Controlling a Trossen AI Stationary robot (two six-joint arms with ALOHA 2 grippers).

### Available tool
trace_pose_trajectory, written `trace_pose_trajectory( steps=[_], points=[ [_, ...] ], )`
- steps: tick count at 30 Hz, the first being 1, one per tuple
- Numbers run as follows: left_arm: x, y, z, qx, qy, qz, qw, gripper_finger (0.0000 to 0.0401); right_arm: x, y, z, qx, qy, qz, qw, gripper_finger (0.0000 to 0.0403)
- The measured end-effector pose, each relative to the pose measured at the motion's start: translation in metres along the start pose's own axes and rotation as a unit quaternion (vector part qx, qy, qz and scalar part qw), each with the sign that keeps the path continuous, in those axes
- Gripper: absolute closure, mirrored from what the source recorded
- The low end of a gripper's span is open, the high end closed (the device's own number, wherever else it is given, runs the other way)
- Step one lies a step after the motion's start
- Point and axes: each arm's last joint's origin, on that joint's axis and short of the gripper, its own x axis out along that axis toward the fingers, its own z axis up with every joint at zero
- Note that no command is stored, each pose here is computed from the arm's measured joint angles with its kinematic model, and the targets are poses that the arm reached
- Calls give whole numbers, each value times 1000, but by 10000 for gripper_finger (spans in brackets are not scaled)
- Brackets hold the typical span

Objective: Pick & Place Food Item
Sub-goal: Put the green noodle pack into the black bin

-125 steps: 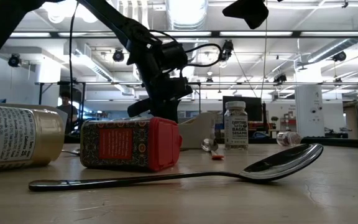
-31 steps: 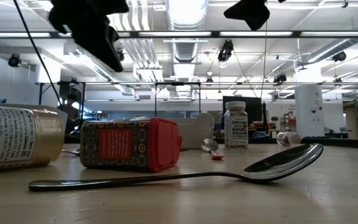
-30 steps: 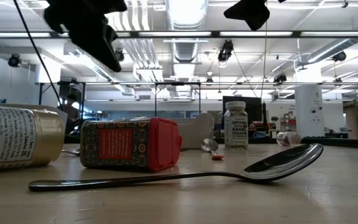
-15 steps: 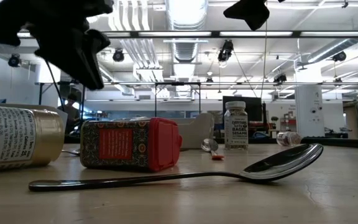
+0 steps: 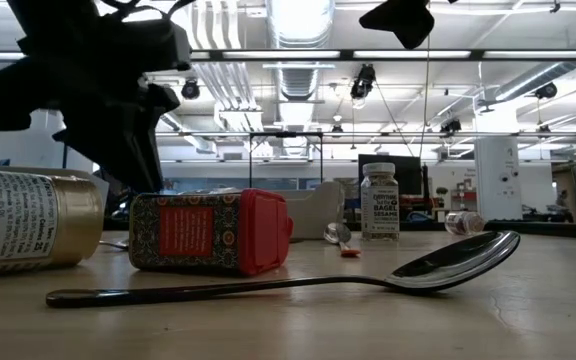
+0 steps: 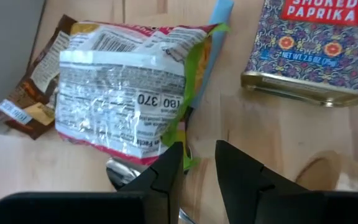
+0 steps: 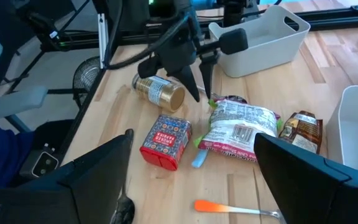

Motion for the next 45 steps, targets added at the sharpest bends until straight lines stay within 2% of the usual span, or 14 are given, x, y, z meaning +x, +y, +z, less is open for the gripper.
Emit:
trace_pose_trajectory(
  steps=[9,16,26,32,40,45],
  points=[
    [13,-6,0,30,4,16,999,306,0,0,-1,2,3,0,1000,60],
    [16,-6,-1,27,3,43,999,306,0,0,-1,2,2,0,1000,60],
    [5,-3,5,-73,29,43,996,306,0,0,-1,2,2,0,1000,60],
    [2,-3,9,-113,34,26,993,306,0,0,-1,2,2,0,1000,60],
    [7,10,8,-232,68,26,970,306,0,0,-1,12,2,0,1000,60],
    [9,16,8,-257,77,25,963,306,0,0,-1,13,2,0,1000,60]
  ],
)
